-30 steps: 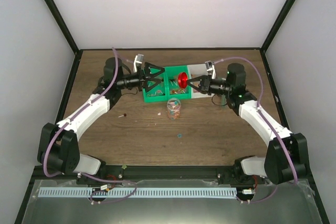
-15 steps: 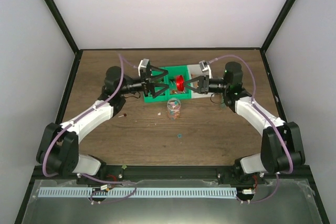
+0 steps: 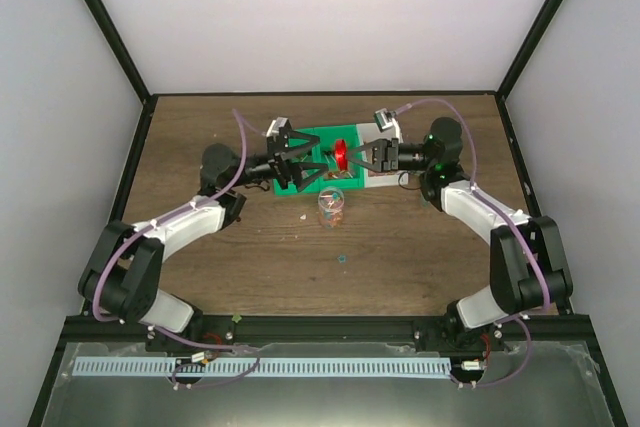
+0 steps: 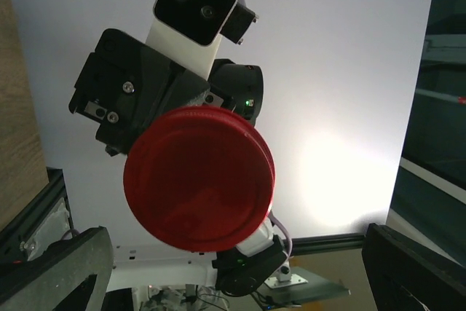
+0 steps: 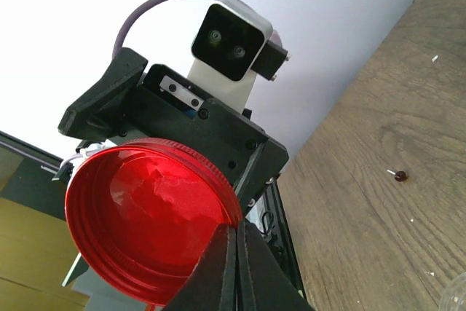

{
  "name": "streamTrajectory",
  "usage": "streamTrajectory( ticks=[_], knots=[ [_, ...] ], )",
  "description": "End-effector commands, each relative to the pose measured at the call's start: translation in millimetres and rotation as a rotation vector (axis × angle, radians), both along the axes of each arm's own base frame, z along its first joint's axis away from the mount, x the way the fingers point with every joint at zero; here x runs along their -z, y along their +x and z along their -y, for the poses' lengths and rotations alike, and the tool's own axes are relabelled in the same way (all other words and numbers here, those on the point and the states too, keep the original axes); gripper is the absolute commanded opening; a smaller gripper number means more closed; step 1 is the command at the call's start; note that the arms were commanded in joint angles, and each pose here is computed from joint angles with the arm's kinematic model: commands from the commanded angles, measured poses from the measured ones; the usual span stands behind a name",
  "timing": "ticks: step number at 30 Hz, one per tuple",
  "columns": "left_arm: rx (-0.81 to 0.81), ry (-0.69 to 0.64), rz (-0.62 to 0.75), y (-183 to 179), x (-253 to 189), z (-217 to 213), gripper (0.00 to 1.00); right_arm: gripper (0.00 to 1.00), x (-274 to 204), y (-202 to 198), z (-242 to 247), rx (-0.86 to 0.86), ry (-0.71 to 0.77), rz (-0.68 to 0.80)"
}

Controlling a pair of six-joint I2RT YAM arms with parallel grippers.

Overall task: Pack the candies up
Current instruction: Close the bottle lid on the packing bottle.

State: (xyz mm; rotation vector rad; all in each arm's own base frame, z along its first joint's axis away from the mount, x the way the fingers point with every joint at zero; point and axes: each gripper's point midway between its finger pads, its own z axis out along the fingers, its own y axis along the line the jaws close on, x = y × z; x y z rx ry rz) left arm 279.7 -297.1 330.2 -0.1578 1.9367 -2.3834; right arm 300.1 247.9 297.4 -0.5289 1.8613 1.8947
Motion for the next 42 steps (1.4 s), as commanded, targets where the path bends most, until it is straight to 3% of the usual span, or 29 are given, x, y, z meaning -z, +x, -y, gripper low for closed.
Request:
streamTrajectory(
  ticks=[1,18,42],
  knots=[
    [0.031,-0.077,0.065,-1.5,-20.7,5.3,0.95,0.01,-23.8,-7.4,-5.5,-0.060,0.022,0.103],
    [0.089,-0.141,0.059,-3.7,-24.8,16.6,0.87,0.01,-28.8,-12.9,-16.0,-0.116,0.026,0.117],
    [0.116,-0.136,0.039,-1.8,-17.0,25.2,0.78,0.01,-24.3,-6.9,-19.6,-0.137,0.011,0.102]
  ],
)
